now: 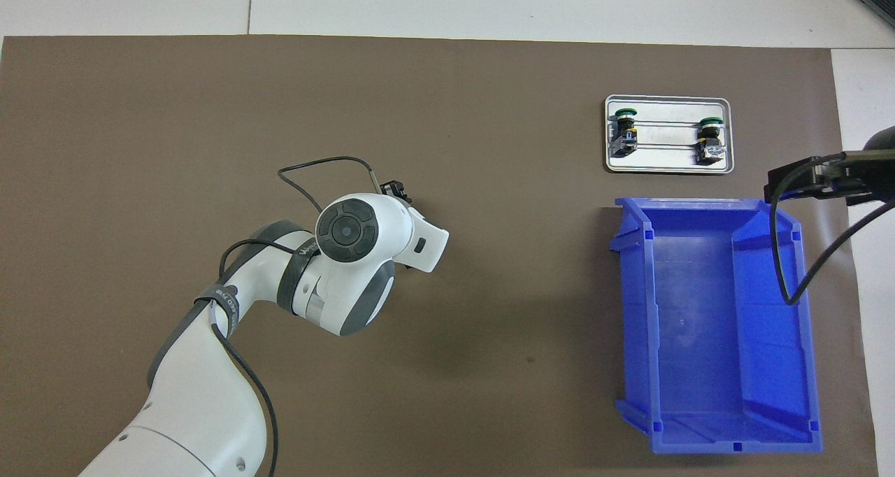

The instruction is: Place and press button with both arms

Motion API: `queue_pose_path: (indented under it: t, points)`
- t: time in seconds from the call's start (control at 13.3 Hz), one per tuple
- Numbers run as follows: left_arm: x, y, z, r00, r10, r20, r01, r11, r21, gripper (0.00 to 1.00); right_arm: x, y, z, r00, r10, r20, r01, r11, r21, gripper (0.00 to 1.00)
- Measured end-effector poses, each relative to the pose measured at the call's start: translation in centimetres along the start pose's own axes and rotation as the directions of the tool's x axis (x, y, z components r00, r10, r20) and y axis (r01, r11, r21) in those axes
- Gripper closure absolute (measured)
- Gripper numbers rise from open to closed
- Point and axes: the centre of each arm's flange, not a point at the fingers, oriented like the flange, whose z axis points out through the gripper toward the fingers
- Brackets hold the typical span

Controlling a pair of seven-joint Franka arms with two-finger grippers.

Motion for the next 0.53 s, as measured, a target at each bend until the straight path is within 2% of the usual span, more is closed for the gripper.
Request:
queue_pose_path:
  t: [0.08,0.45,0.53]
  points:
    - [-0.01,-0.01,0.01,1.000,0.001,0.000,-0.001,1.000,0.000,0.22,-0.01,-0.18,-0.01,1.000,-0.003,0.000,0.003,1.000,0.000,0.00]
    - [-0.09,0.30,0.19,1.000,0.007,-0.016,-0.007,1.000,0.015,0.29,-0.02,-0.20,0.03,1.000,-0.004,0.001,0.004,1.000,0.000,0.00]
    - [-0.12,0.39,0.27,1.000,0.008,-0.018,-0.008,1.000,0.017,0.34,-0.02,-0.20,0.03,1.000,-0.004,0.001,0.004,1.000,0.000,0.00]
